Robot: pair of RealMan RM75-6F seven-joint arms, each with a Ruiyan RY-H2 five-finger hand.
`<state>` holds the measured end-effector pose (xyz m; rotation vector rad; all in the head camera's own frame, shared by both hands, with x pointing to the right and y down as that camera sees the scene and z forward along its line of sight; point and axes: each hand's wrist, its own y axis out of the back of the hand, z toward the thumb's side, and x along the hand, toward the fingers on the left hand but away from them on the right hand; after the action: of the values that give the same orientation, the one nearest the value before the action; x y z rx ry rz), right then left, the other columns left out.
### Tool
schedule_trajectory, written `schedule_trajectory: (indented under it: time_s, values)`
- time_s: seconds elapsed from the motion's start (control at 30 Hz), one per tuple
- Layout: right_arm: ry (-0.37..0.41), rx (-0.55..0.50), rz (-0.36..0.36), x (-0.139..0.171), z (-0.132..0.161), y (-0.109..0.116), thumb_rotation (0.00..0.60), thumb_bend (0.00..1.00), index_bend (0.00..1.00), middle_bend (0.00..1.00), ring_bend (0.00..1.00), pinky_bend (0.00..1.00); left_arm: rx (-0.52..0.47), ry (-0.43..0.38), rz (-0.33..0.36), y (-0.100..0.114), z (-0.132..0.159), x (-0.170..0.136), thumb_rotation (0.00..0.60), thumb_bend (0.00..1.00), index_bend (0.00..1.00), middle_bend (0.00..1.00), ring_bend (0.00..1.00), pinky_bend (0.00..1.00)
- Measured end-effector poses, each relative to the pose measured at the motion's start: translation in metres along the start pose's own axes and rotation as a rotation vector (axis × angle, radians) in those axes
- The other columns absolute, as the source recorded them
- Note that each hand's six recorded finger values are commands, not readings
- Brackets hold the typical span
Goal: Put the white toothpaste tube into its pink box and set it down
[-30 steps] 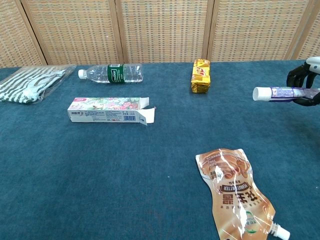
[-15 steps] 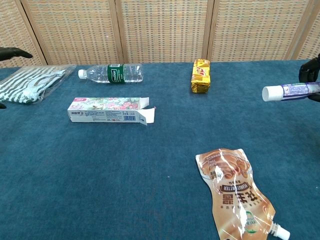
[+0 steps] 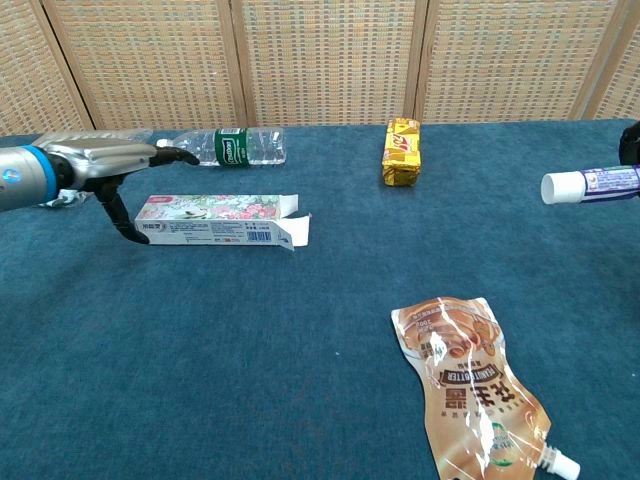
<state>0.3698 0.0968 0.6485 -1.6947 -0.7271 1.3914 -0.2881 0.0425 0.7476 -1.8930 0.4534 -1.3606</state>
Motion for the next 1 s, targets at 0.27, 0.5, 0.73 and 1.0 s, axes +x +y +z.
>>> schedule_trajectory:
  time_s: [0.27,0.5,0.73,1.0]
  values:
    - [-0.011,-0.002,-0.004,0.003,-0.006,0.002,0.600,0.56,0.57,0.57,0.41,0.41,0.022,-0.041,-0.024,0.000,0.035,0.032,0.600,0.07,0.00,0.00,0.00,0.13]
    - [-0.025,-0.010,-0.010,0.005,-0.014,0.004,0.600,0.59,0.57,0.57,0.41,0.41,-0.016,-0.059,-0.039,-0.001,0.060,0.050,0.600,0.07,0.13,0.20,0.18,0.30]
    - [-0.037,-0.013,-0.007,0.008,-0.022,0.004,0.600,0.60,0.57,0.57,0.41,0.41,-0.022,-0.087,-0.011,0.003,0.077,0.056,0.600,0.10,0.41,0.44,0.40,0.49]
    - [-0.028,-0.013,-0.025,0.012,-0.021,0.010,0.600,0.60,0.57,0.57,0.41,0.41,-0.031,-0.114,0.006,0.009,0.083,0.053,0.600,0.10,0.46,0.47,0.43,0.52]
